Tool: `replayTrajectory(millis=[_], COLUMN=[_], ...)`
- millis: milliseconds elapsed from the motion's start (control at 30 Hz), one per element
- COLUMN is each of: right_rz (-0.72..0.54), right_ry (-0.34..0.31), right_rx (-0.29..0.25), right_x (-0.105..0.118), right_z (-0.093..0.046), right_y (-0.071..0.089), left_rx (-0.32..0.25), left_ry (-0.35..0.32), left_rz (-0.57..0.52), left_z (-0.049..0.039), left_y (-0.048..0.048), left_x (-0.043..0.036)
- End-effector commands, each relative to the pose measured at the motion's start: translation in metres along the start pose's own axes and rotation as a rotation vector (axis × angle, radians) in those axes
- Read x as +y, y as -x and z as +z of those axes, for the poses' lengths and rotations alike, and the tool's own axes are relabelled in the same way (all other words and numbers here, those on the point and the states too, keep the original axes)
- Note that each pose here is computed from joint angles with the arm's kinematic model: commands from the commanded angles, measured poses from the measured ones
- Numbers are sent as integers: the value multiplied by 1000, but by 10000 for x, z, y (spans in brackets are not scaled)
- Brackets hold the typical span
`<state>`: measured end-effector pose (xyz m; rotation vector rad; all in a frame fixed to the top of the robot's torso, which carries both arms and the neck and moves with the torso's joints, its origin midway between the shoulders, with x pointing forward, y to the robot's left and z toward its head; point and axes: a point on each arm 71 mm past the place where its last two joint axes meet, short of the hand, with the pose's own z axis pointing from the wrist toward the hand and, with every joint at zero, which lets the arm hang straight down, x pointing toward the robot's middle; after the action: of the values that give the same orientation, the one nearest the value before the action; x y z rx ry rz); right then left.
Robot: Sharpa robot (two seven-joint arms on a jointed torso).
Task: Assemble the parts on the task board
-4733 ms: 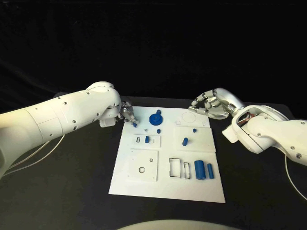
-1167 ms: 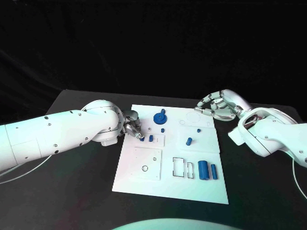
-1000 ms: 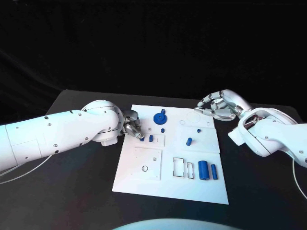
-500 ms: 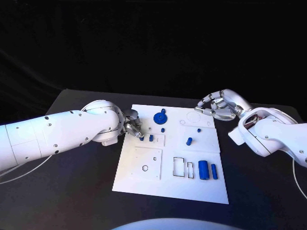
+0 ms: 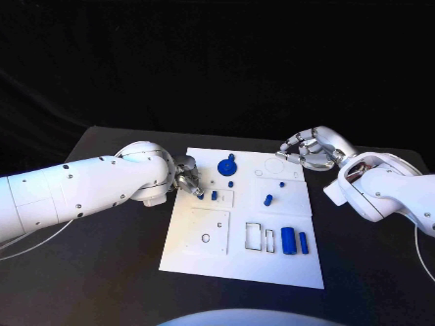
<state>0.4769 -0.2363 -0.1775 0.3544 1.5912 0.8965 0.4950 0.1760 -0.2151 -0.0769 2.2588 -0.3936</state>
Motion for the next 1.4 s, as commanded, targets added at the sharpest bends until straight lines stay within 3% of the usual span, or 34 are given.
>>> replayTrajectory(millis=[33,500,833,1067,1400], right_rz=[-1,0,1,2,3], right_ry=[14,18,20,22,22], right_rx=[5,5,2,-1,-5], right_x=[13,19,21,21,14], right_z=[0,1,2,0,-8], right_y=[-12,-19,-20,-17,-9], left_rx=[42,34,-4,-56,-173], left_ry=[10,3,-2,-27,-117], left_rz=[32,32,7,-36,-125], left_z=[8,19,14,-34,-146], left_y=[-55,-57,-43,-20,14], left_x=[2,-32,-26,1,24])
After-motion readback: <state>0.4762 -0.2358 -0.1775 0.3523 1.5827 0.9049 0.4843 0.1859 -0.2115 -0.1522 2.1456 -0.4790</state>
